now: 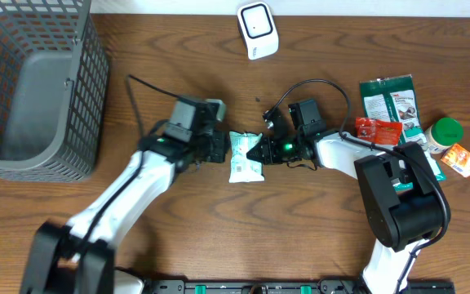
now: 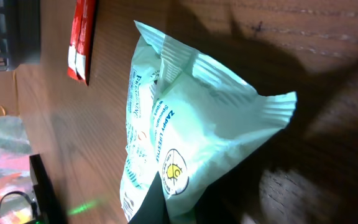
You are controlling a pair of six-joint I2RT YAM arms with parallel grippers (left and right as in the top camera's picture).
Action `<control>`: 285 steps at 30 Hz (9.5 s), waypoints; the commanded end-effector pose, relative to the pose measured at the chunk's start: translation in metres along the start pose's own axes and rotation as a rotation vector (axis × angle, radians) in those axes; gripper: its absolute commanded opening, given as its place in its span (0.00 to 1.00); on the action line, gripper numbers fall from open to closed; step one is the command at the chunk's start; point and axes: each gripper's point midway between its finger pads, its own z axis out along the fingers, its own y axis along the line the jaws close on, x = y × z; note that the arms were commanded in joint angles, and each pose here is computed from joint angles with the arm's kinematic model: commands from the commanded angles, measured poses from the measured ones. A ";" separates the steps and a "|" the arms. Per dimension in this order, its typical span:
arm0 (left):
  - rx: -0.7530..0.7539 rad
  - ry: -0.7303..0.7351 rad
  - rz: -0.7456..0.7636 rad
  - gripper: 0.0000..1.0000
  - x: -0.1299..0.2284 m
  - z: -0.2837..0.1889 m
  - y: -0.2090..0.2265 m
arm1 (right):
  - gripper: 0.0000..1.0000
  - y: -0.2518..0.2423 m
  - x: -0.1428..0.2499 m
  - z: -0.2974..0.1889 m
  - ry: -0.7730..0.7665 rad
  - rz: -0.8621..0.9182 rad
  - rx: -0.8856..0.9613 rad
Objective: Scan the item barcode
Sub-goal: 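Lift the wipes packet with the right gripper toward the scanner, then hold the wipes packet in front of the white scanner with the right gripper, then carry the wipes packet right and release it beside the scanned items, then grasp the red stick pack in the middle with the left gripper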
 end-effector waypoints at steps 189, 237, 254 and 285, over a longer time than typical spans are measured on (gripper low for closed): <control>-0.530 -0.132 -0.434 0.84 0.018 -0.140 0.176 | 0.01 0.156 -0.208 -0.241 -0.533 -0.589 1.127; -0.530 -0.132 -0.435 0.84 0.018 -0.140 0.176 | 0.97 -0.187 -0.012 -0.332 -0.022 0.378 1.185; -0.530 -0.132 -0.435 0.84 0.018 -0.140 0.176 | 0.99 -0.045 -0.077 -0.194 -0.127 0.228 0.211; -0.194 -0.062 -0.435 0.07 0.010 -0.092 0.110 | 0.96 0.023 -0.062 -0.072 -0.034 -0.004 0.407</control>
